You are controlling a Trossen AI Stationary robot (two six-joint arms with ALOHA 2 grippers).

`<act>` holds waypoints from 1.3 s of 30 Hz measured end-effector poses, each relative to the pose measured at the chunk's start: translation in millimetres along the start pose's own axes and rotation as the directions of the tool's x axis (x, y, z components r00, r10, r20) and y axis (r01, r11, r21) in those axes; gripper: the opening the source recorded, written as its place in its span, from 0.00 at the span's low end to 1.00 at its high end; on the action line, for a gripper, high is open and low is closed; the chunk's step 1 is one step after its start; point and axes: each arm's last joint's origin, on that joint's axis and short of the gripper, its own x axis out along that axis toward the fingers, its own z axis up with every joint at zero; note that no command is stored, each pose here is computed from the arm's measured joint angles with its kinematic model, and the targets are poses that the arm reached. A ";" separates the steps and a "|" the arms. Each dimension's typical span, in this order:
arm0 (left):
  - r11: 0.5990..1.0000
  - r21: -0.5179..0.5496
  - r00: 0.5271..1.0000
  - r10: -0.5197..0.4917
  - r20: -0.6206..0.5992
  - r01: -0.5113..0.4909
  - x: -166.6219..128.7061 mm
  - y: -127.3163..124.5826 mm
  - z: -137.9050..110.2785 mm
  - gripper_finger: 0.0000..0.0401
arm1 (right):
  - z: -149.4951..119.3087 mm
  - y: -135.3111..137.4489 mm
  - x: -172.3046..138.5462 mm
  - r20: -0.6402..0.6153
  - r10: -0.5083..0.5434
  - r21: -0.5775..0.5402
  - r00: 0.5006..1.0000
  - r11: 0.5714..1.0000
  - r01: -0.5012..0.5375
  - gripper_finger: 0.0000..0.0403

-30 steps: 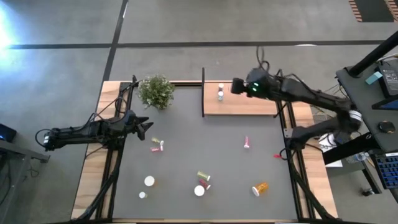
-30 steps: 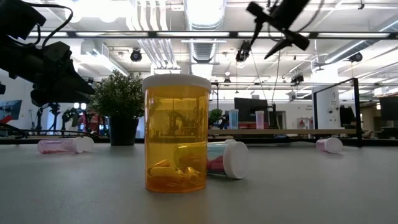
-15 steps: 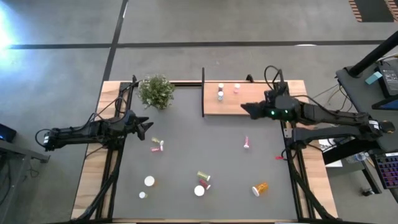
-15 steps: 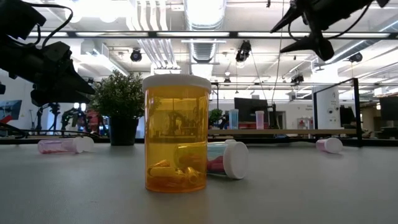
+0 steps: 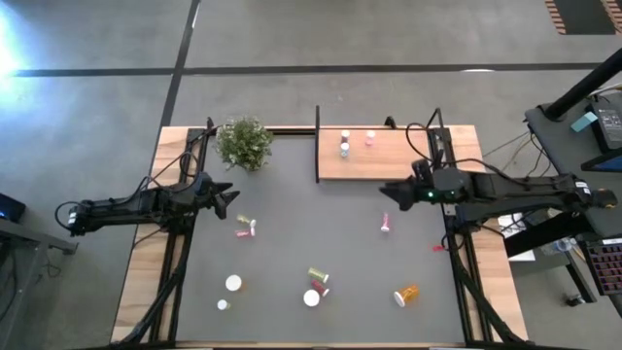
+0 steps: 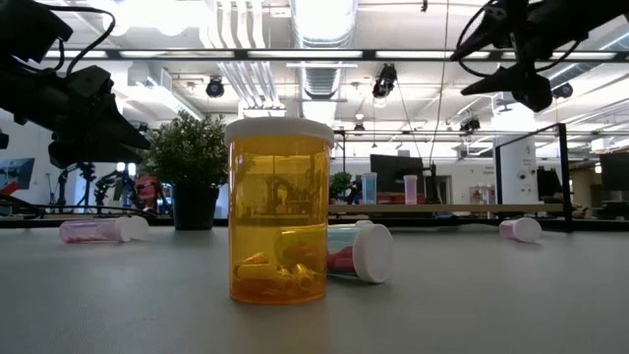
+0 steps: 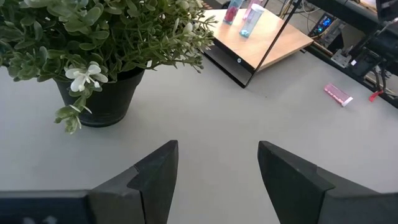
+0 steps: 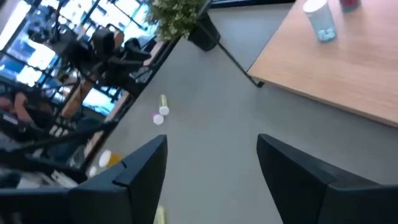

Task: Pick and place medicine bottles onto shelf by color
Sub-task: Move the left orange pill bottle to the middle

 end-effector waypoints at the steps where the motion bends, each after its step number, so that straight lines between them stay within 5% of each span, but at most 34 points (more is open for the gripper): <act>1: 1.000 0.000 1.000 0.000 0.000 0.000 0.1 0.0 -0.1 0.51 | -0.9 -1.0 -1.0 -0.004 0.007 -0.010 1.000 1.000 -0.007 0.58; 14: 1.000 0.000 1.000 0.000 0.000 0.000 0.0 0.0 0.0 0.51 | -8.0 -8.0 -13.6 -0.109 0.127 -0.289 0.986 0.945 -0.154 0.51; 39: 1.000 0.000 1.000 0.000 0.000 0.000 0.1 0.0 -0.1 0.51 | -18.3 -13.4 4.8 -0.216 0.014 -0.275 0.976 0.959 -0.075 0.51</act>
